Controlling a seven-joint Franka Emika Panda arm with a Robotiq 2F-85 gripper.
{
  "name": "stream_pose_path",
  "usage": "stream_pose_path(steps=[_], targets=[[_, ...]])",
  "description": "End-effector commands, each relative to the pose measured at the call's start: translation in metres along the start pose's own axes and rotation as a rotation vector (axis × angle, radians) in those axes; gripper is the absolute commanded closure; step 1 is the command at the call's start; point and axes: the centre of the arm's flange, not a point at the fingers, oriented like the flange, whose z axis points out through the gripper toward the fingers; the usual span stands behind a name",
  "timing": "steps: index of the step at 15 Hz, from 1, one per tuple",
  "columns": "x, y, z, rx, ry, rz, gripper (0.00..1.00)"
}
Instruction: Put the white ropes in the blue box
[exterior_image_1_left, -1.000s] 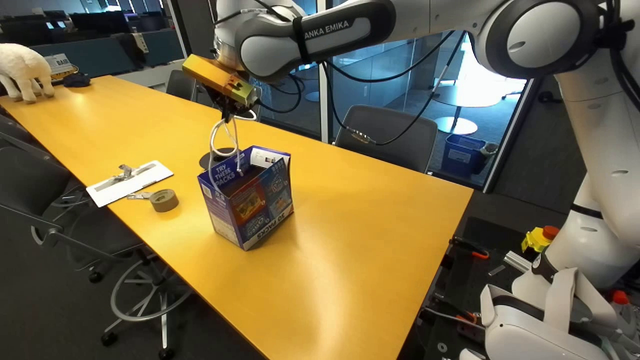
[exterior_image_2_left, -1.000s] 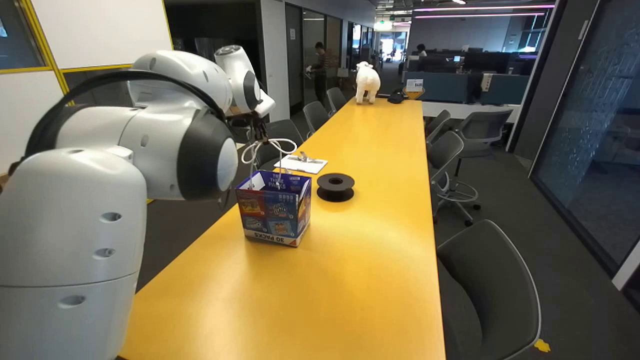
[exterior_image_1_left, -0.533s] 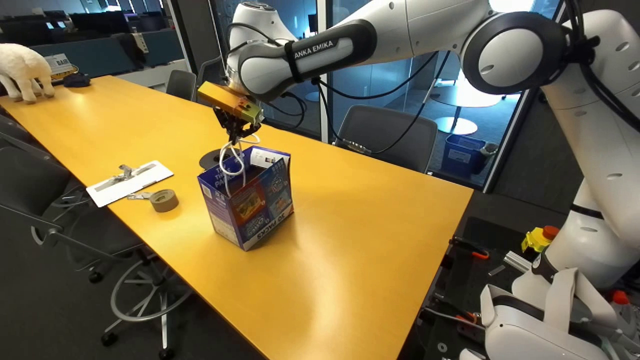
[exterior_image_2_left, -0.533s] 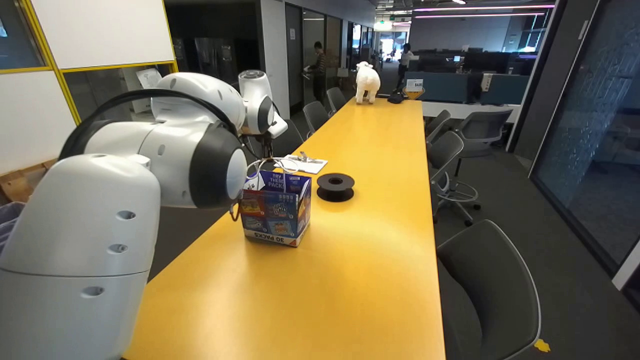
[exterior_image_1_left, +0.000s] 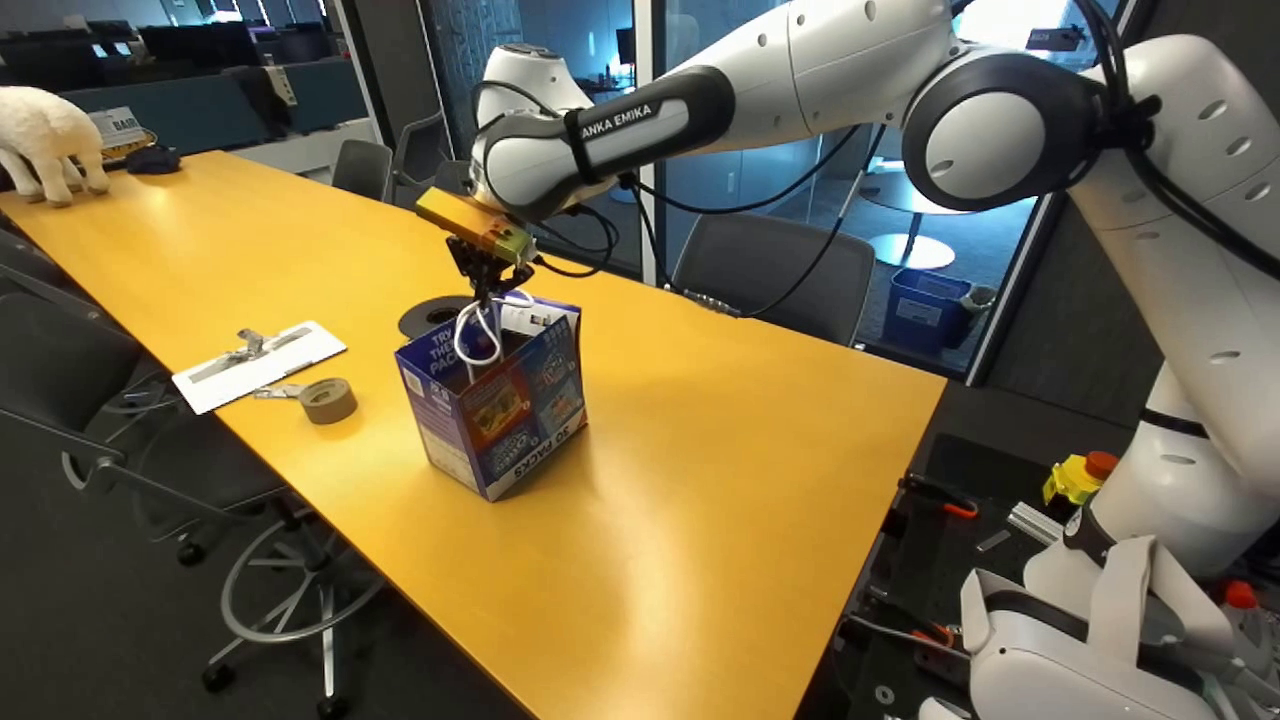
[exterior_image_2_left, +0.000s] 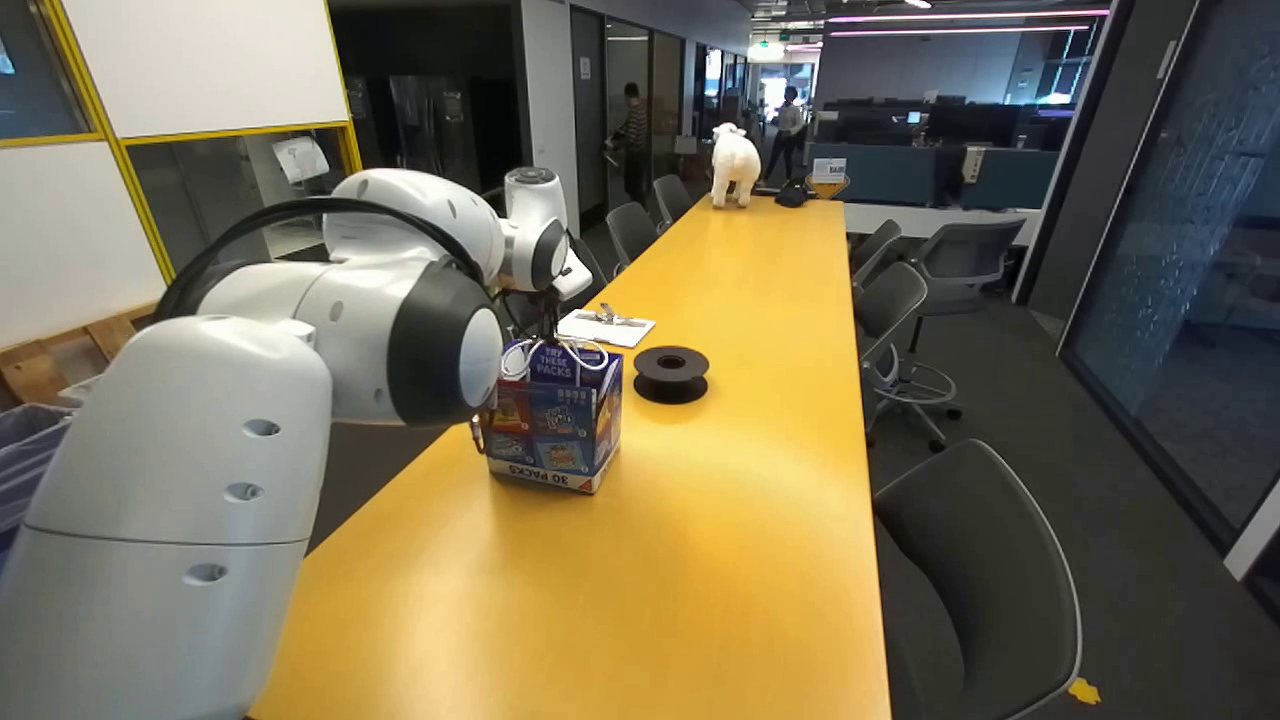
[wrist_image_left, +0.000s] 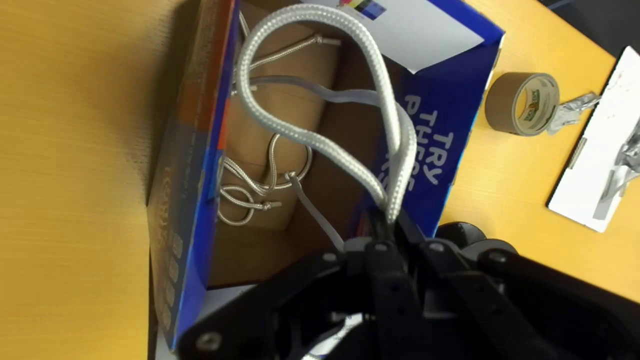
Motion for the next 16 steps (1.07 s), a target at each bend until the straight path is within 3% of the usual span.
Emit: stream_pose_path(steps=[1,5,6,8,11,16], targets=[[0.01,-0.013,0.011,0.03,0.013,0.041,0.98],[0.012,-0.012,0.022,0.019,0.034,0.042,0.98],[0.011,-0.012,0.023,0.017,0.031,0.046,0.68],[0.01,-0.011,0.025,0.013,0.024,0.045,0.6],[0.004,-0.006,0.025,-0.008,0.015,0.006,0.38],[-0.005,0.031,-0.007,-0.145,-0.02,-0.245,0.01]])
